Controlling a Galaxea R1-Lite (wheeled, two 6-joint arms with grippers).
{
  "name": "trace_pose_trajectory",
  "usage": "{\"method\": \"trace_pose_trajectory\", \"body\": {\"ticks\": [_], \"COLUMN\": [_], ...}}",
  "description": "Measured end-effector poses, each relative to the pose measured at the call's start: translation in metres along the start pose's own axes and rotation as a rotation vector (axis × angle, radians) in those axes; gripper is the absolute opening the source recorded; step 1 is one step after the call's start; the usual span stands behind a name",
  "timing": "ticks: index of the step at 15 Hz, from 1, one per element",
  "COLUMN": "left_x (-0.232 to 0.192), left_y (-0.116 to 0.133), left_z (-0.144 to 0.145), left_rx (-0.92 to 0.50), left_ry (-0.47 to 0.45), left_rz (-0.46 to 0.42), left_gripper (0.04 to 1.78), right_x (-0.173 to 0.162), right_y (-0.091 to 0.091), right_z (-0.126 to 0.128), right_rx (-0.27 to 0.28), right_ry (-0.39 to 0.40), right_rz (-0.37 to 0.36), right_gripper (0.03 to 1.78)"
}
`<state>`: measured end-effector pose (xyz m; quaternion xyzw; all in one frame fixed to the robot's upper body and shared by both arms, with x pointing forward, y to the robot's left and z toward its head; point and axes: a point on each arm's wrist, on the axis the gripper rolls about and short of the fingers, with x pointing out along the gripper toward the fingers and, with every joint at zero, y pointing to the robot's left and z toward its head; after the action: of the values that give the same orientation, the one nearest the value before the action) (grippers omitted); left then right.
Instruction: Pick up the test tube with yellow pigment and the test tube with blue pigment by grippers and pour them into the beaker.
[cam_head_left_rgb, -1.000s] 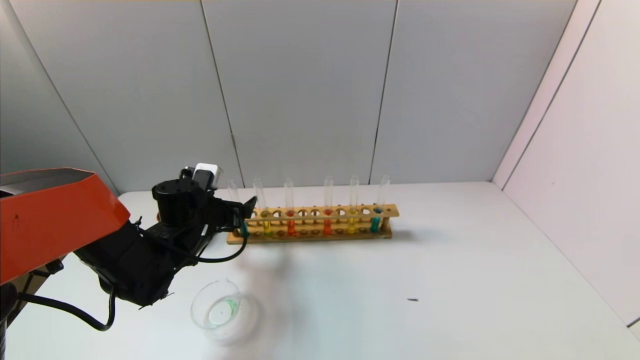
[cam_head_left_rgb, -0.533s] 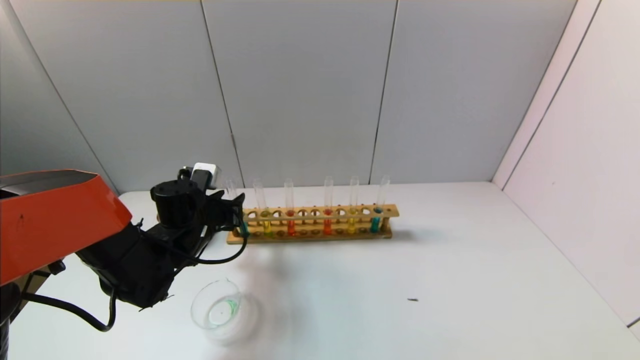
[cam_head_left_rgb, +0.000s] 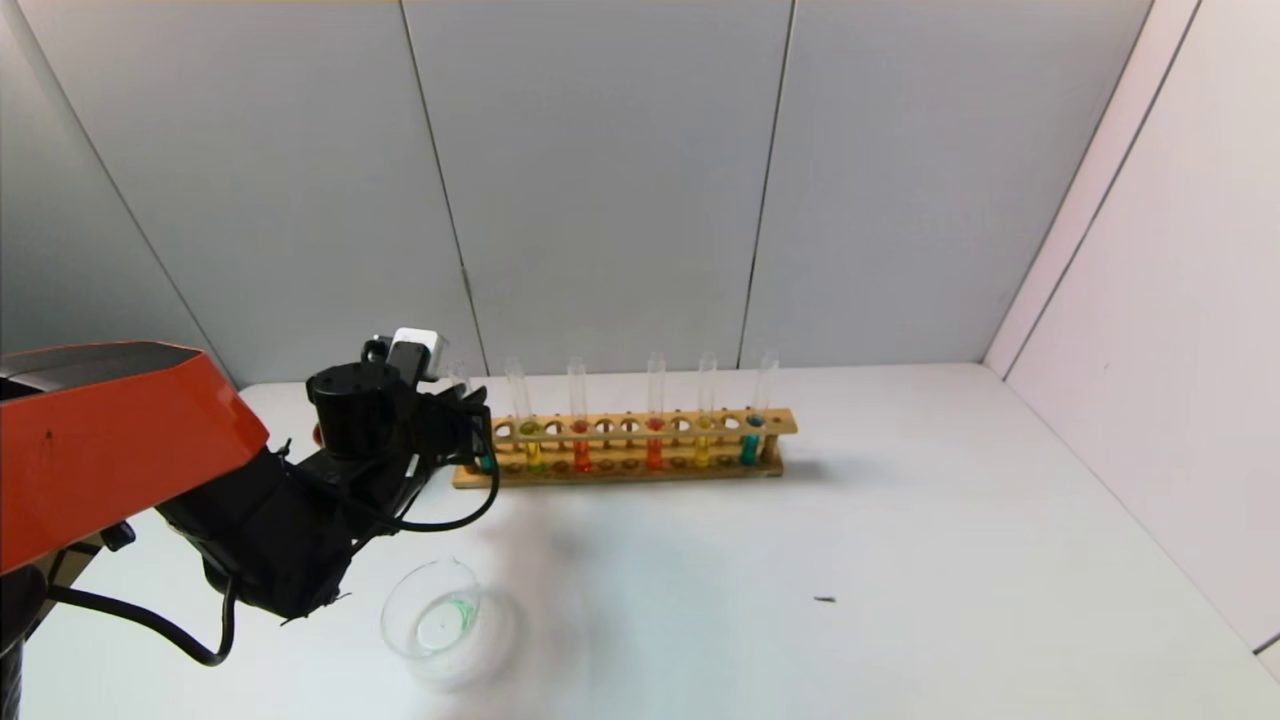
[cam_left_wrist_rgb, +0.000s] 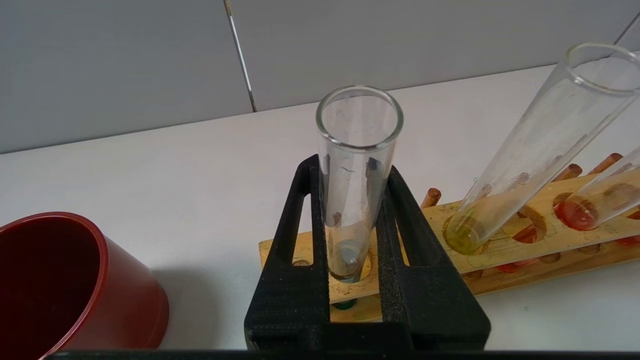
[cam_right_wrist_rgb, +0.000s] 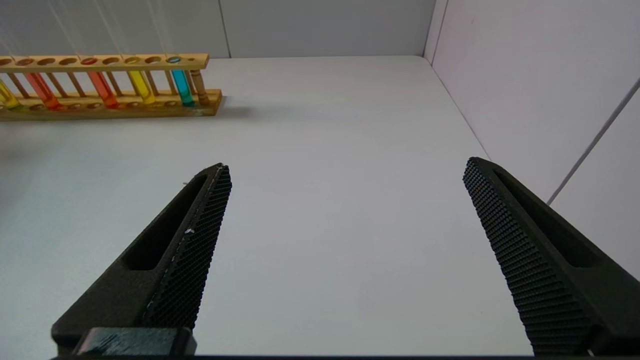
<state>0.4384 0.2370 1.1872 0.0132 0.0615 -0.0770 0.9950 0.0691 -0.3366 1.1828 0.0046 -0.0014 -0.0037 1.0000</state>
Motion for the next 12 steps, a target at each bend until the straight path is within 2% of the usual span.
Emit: {"method": "trace_pose_trajectory", "body": {"ticks": [12], "left_x": [-0.001], "left_y": [-0.021], "left_z": [-0.003], "left_rx": [0.081], "left_ry": [0.043], "left_rz": [-0.023], "left_gripper": [0.31], "right_x": [0.0], "right_y": [0.0], "right_z": [0.0], "right_rx": [0.0], "right_ry": [0.0], "right_rz": [0.0], "right_gripper": [1.7]}}
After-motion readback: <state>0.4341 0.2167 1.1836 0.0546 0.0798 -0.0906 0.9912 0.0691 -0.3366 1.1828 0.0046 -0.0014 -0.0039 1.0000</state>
